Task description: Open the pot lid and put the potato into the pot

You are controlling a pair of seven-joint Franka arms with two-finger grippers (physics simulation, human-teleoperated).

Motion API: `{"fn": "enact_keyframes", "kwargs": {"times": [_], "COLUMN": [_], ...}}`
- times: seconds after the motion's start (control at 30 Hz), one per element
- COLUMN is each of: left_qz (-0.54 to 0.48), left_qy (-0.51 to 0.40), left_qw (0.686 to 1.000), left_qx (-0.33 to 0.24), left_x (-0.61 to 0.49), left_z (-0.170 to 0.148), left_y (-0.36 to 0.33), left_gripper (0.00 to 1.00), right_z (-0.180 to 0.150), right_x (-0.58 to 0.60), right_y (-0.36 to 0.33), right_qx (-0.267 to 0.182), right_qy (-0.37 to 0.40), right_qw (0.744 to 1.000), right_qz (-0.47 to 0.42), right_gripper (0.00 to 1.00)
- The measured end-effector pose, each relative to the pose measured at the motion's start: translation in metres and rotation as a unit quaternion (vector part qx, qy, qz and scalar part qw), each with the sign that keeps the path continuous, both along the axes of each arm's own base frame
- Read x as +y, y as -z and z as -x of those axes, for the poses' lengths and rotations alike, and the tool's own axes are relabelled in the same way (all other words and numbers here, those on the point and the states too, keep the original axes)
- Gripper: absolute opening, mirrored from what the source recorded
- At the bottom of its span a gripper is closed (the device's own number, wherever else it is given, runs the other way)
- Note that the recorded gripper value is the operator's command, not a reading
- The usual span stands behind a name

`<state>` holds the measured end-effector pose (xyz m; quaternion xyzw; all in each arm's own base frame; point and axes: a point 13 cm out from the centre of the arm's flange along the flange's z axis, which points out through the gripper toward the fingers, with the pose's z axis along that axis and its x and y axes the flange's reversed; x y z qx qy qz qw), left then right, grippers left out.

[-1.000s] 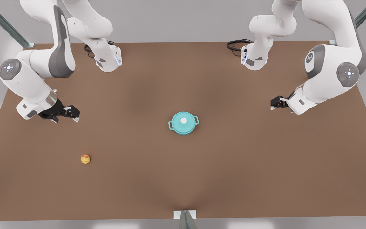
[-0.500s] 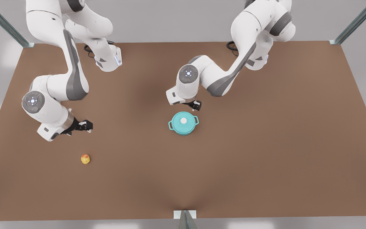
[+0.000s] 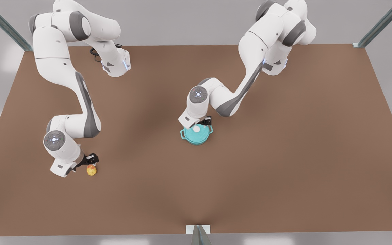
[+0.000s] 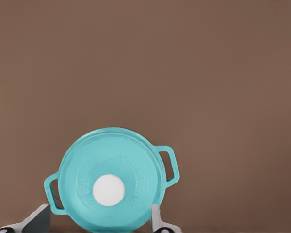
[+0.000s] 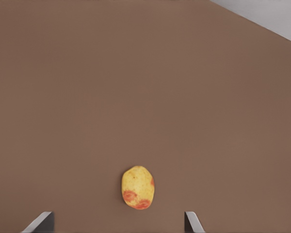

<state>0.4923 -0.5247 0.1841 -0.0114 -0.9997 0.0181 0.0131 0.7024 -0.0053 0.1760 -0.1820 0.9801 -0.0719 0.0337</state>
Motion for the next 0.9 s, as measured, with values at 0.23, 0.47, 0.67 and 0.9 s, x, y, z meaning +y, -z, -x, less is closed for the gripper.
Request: {"fn": "enact_keyframes", "kwargs": {"times": [0.23, 0.47, 0.67, 0.9], "left_qz": [-0.008, -0.04, -0.043, -0.043], "left_qy": [-0.031, -0.019, -0.027, -0.033], "left_qw": [0.999, 0.998, 0.998, 0.997], "left_qx": [-0.018, -0.043, -0.044, -0.046], "left_x": [-0.005, 0.008, 0.009, 0.006], "left_z": [0.003, 0.001, 0.001, 0.004], "left_y": [0.03, 0.052, 0.067, 0.074], "left_gripper": [1.0, 1.0, 1.0, 0.46], "right_z": [-0.005, 0.018, 0.031, 0.034], "right_x": [-0.003, -0.018, -0.026, -0.031], "right_y": [0.047, 0.085, 0.108, 0.125], "right_qx": [-0.004, 0.021, 0.039, 0.047], "right_qy": [-0.02, 0.01, 0.023, 0.027], "right_qw": [1.0, 0.999, 0.998, 0.997], "right_qz": [-0.006, -0.032, -0.043, -0.046], "right_gripper": [1.0, 1.0, 1.0, 0.98]}}
